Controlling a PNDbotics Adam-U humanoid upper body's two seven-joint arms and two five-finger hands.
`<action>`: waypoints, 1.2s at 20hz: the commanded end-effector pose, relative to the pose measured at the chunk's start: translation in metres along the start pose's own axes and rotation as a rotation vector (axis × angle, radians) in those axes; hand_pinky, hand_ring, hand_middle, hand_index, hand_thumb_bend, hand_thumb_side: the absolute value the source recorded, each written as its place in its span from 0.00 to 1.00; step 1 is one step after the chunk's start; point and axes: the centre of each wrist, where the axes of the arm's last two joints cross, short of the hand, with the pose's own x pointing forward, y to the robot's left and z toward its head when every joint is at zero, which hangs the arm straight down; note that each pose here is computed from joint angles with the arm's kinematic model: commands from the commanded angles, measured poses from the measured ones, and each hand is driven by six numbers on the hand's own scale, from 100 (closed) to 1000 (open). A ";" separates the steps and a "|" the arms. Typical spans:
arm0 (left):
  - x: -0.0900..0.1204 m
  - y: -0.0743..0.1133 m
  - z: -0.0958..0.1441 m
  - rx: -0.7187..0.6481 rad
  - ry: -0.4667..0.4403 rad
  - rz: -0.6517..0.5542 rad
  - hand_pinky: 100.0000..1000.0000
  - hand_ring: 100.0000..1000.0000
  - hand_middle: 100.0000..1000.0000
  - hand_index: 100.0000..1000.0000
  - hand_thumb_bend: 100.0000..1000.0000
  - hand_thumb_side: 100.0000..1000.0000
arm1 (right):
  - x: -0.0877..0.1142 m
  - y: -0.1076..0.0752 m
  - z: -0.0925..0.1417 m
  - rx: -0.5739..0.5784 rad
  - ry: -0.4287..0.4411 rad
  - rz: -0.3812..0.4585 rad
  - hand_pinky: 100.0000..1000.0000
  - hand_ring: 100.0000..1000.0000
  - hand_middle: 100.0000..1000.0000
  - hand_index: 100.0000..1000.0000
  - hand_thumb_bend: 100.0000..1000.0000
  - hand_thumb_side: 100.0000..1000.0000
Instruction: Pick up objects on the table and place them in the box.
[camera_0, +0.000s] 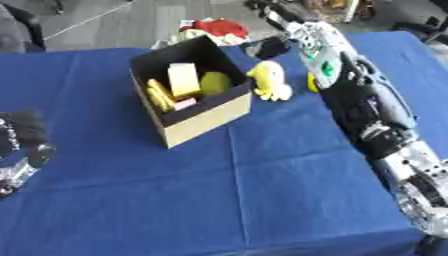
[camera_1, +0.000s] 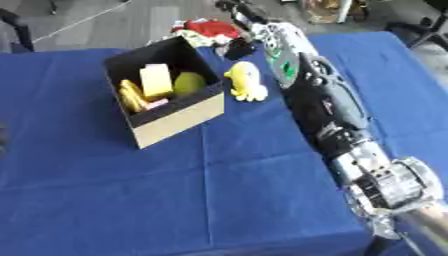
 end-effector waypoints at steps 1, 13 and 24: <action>0.004 0.008 0.001 0.013 -0.006 -0.026 0.66 0.62 0.61 0.78 0.59 0.48 | -0.012 -0.024 0.006 -0.047 0.032 -0.025 0.89 0.85 0.87 0.97 0.23 0.14; 0.004 0.005 0.001 0.000 -0.016 -0.014 0.68 0.62 0.62 0.79 0.55 0.49 | -0.068 0.037 0.020 0.225 0.265 -0.143 0.90 0.88 0.89 0.97 0.30 0.20; 0.004 0.003 0.000 -0.010 -0.020 -0.001 0.68 0.62 0.62 0.79 0.55 0.49 | -0.054 0.055 0.013 0.278 0.235 -0.088 0.85 0.80 0.81 0.90 0.24 0.11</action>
